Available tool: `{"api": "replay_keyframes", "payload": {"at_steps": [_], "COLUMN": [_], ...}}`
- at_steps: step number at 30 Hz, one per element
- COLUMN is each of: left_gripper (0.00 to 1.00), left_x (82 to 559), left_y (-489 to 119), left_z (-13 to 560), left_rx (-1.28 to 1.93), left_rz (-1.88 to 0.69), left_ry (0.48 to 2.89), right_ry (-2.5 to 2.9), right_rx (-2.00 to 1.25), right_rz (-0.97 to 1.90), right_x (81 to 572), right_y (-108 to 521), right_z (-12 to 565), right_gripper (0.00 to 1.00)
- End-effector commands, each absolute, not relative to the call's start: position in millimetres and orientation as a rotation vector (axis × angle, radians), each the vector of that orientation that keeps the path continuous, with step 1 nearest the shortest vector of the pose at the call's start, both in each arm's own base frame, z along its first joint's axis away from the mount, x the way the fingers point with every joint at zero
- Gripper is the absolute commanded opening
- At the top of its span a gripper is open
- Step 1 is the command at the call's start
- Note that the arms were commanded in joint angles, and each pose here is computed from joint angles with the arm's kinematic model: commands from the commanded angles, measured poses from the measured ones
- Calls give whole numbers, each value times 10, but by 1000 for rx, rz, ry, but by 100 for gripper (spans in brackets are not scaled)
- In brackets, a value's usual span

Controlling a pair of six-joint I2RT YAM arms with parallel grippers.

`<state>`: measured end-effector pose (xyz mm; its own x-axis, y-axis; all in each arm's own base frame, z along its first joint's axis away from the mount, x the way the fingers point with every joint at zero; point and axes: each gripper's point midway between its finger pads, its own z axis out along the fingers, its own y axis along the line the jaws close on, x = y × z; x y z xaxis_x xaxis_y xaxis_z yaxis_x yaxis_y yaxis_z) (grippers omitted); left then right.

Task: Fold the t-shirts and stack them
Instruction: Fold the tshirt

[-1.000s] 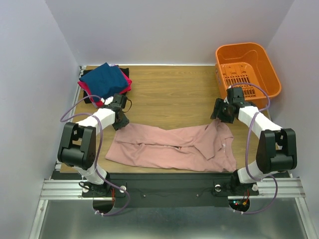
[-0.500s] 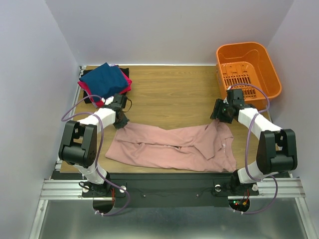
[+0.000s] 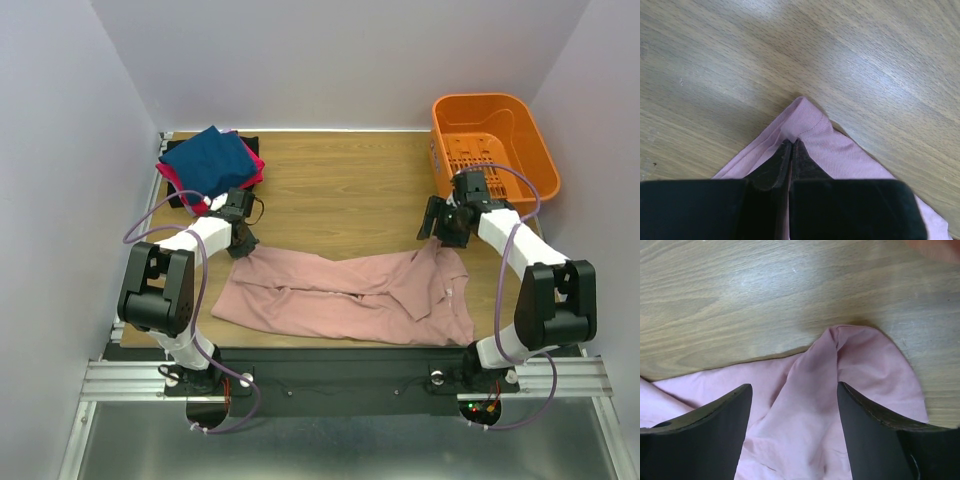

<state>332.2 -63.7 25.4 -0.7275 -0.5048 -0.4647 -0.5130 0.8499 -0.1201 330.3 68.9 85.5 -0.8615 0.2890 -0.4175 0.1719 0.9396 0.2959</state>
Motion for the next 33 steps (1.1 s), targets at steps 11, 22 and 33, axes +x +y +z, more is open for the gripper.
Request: {"api": "replay_keyframes", "payload": {"at_steps": [11,22,33], "left_gripper": [0,0,0], "left_x": [3397,3517,3491], "left_y": [-499,-352,11], "left_z": [169,189,206], "left_rx": [-768,-789,-874], "left_rz": [38,35,81], "left_ry": [2533,2520,2490], "right_ry": [2648,2691,2658], "right_rx": [263,338,371], "right_rz": [313,230,209], "right_x": [3122,3074,3236], "right_y": [862,764,751], "right_z": [972,688,691], "right_gripper": [75,75,75]}}
